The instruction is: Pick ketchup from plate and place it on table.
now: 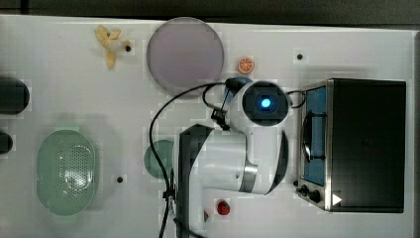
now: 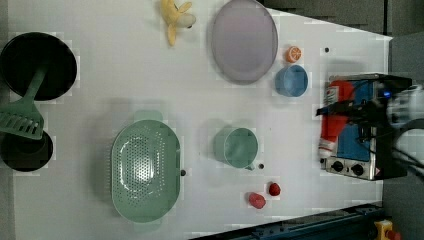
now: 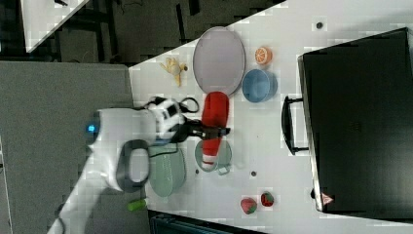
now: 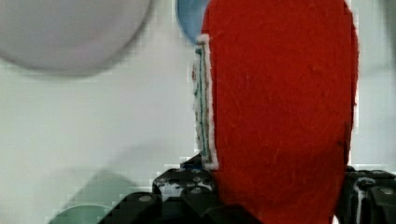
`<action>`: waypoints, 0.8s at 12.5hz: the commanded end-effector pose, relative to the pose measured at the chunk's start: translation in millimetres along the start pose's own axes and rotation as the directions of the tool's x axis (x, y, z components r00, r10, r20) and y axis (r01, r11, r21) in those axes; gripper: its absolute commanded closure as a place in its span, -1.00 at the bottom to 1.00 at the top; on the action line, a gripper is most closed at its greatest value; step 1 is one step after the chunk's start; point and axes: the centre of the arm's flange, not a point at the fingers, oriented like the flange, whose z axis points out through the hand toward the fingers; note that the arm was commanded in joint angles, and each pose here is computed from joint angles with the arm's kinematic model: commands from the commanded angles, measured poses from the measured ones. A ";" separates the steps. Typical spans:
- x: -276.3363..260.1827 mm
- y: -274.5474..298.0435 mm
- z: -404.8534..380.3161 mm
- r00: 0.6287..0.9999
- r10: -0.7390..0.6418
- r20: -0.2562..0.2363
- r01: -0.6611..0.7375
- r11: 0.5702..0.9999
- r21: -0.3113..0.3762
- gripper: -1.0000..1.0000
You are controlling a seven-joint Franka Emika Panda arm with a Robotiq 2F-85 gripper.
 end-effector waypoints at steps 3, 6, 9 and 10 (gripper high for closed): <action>-8.5 -7.7 67.6 0.998 -0.023 0.065 0.023 1.000 0.004 -0.27; -3.9 -11.4 96.8 0.998 -0.026 0.058 0.026 1.000 0.012 -0.36; -2.7 -13.9 93.2 0.998 -0.031 0.047 0.030 0.999 0.015 -0.98; -0.7 -14.8 85.6 0.999 -0.031 0.035 0.031 0.999 0.017 -1.00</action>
